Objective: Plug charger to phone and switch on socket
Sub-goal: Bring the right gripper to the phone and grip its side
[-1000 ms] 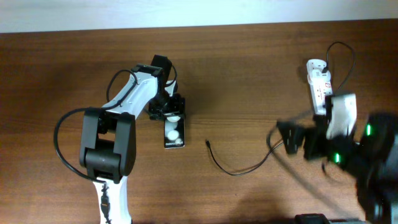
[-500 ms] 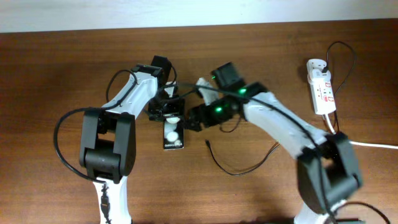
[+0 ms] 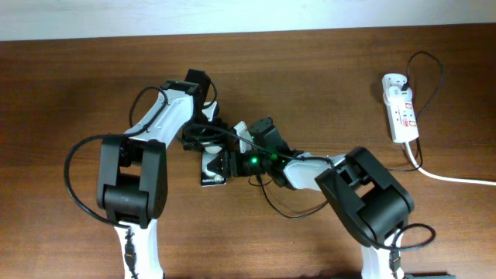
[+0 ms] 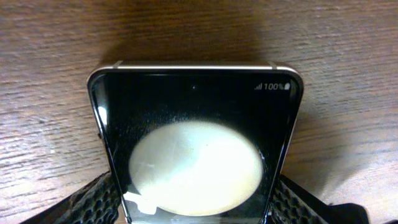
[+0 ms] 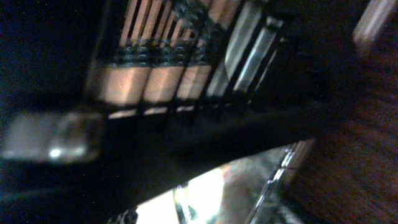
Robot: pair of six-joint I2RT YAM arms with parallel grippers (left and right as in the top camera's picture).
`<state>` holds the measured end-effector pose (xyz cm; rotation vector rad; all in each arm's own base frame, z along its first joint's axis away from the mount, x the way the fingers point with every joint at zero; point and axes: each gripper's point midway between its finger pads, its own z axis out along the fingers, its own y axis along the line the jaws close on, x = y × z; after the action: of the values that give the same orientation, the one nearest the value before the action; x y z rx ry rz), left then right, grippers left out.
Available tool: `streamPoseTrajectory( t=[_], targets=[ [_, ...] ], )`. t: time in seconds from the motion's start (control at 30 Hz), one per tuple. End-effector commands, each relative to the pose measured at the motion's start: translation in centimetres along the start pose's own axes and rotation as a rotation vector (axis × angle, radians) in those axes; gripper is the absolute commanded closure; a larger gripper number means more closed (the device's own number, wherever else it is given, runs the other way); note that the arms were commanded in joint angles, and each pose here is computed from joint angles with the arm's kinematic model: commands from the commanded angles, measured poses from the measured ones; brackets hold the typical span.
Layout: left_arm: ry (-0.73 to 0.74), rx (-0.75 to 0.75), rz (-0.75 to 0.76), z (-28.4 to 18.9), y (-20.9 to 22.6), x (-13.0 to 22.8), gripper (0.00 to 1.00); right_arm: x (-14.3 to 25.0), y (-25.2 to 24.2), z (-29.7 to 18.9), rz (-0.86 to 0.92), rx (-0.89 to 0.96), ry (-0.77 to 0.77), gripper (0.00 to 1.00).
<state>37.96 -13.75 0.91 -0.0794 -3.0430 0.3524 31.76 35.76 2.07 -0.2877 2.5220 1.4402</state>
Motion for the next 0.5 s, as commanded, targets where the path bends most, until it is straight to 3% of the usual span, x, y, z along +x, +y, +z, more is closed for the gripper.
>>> streamPoseTrajectory(
  t=[0.0, 0.07, 0.13, 0.17, 0.2, 0.23, 0.3, 0.37, 0.47],
  targets=[
    [-0.013, 0.020, 0.010, -0.6, -0.5, 0.0, 0.30, 1.7, -0.7, 1.6, 0.040, 0.011, 0.024, 0.53],
    [-0.013, 0.020, 0.010, -0.6, -0.5, 0.0, 0.30, 1.7, -0.7, 1.7, 0.037, 0.015, 0.022, 0.70],
    [-0.013, 0.020, 0.010, -0.6, -0.4, 0.0, 0.26, 1.7, -0.7, 1.7, 0.037, 0.015, 0.022, 0.79],
    [-0.013, 0.019, 0.011, -0.6, -0.4, 0.0, 0.21, 1.7, -0.7, 1.7, 0.037, 0.015, 0.022, 0.85],
    [-0.012, 0.019, 0.011, -0.5, -0.4, 0.1, 0.08, 1.7, -0.8, 1.7, 0.037, 0.015, 0.022, 0.94],
    [-0.009, 0.016, 0.010, -0.5, -0.4, 0.1, 0.02, 1.8, -0.6, 1.7, 0.037, 0.009, 0.027, 0.96],
    [-0.033, 0.023, 0.013, -1.9, -0.7, 0.1, 0.01, 1.5, -0.4, 1.0, 0.048, -0.036, 0.046, 0.96],
    [-0.160, 0.046, 0.012, -6.8, -0.6, -0.7, 0.01, 0.6, 0.5, -0.5, 0.049, -0.111, 0.058, 0.96],
    [-0.514, 0.089, -0.072, -20.0, 1.5, -0.7, 0.01, -1.2, 5.1, -5.0, -0.053, -0.340, 0.091, 0.96]
  ],
)
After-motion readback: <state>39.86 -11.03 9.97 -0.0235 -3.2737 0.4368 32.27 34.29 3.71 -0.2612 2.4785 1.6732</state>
